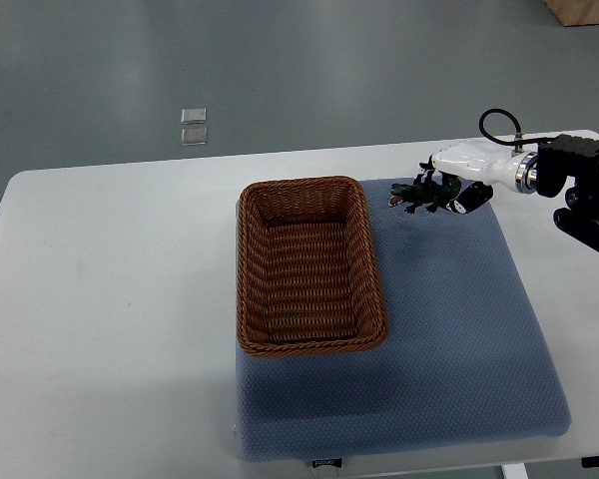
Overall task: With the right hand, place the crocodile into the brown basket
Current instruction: 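Carry the held crocodile with the right hand over the basket, then open the right hand to drop the crocodile into the basket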
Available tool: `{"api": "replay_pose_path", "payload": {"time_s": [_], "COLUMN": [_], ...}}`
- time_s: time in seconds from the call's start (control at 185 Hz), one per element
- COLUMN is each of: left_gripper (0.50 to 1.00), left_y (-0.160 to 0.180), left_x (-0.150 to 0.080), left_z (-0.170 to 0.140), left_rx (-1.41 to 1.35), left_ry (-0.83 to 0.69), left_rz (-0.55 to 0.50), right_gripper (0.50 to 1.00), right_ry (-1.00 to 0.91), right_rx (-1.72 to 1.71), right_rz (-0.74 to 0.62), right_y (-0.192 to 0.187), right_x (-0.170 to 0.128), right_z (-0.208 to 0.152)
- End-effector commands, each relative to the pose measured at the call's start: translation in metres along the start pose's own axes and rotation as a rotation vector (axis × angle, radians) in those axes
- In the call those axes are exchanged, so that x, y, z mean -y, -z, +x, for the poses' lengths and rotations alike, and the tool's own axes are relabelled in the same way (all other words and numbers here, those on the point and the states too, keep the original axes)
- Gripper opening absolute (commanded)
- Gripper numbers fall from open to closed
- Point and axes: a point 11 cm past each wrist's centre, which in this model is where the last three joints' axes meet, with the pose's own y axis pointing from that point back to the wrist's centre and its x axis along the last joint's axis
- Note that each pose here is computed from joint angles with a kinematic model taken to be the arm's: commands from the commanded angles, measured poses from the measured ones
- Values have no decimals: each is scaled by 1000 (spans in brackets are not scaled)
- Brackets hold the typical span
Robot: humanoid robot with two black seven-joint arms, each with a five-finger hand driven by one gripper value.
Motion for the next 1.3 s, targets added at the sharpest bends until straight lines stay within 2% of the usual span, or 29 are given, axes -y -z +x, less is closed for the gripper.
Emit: {"api": "replay_pose_path", "payload": {"time_s": [0.0, 0.129, 0.324, 0.512, 0.766, 1.047, 1.241, 1.295], "left_gripper": [1000, 1000, 1000, 1000, 1000, 1000, 1000, 1000], "left_y": [0, 0, 0, 0, 0, 0, 0, 0], "left_x": [0, 0, 0, 0, 0, 0, 0, 0], "left_z": [0, 0, 0, 0, 0, 0, 0, 0], "left_rx": [0, 0, 0, 0, 0, 0, 0, 0], "left_ry": [0, 0, 0, 0, 0, 0, 0, 0], "left_rz": [0, 0, 0, 0, 0, 0, 0, 0], "right_gripper": [500, 500, 500, 500, 500, 500, 500, 529], "right_ry": [-25, -58, -110, -139, -148, -90, -72, -62], "right_rx": [15, 24, -5, -22, -34, -75, -89, -95], "right_rz": [4, 25, 130, 227, 315, 435, 463, 470], "right_y": [1, 8, 43, 74, 109, 152, 165, 168], "right_x": [0, 3, 11, 18, 31, 42, 45, 47], "right_z": [8, 22, 53, 63, 58, 30, 21, 16]}}
